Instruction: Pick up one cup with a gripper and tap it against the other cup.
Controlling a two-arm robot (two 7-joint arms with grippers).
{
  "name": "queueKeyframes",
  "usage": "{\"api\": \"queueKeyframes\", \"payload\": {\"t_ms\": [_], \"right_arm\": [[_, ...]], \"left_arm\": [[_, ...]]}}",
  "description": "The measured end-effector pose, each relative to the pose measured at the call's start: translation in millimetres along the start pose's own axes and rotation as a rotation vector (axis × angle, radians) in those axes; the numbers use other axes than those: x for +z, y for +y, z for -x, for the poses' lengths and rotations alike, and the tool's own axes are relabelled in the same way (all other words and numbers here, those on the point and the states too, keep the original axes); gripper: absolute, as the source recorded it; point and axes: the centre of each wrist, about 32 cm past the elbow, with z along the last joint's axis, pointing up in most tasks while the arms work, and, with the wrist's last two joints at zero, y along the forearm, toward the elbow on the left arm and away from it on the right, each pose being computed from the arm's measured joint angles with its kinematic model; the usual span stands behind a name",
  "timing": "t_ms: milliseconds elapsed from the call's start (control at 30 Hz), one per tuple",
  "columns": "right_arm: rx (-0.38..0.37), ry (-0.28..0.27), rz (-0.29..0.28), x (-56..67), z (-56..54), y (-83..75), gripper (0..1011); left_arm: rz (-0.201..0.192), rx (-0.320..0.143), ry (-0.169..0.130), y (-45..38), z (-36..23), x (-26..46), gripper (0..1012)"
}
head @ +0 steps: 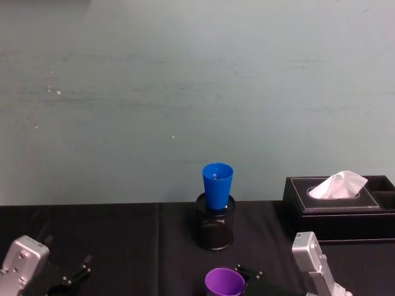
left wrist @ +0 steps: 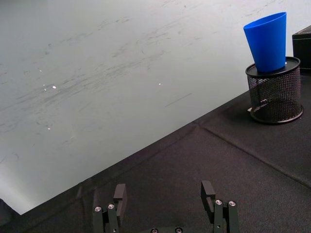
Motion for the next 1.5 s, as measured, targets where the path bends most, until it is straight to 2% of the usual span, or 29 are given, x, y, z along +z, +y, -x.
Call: {"api": "queueKeyframes", "payload": {"t_ms": [267, 1500], "right_arm": [[0.0, 0.001, 0.0, -0.1, 0.1, -0.2, 751], [-0.001, 0.001, 0.0, -0.2, 0.1, -0.2, 751]], "left_arm": [[0.0, 0.0, 0.0, 0.0, 0.0, 0.0, 1000], [0.0, 0.0, 0.0, 0.0, 0.0, 0.0, 1000]]}}
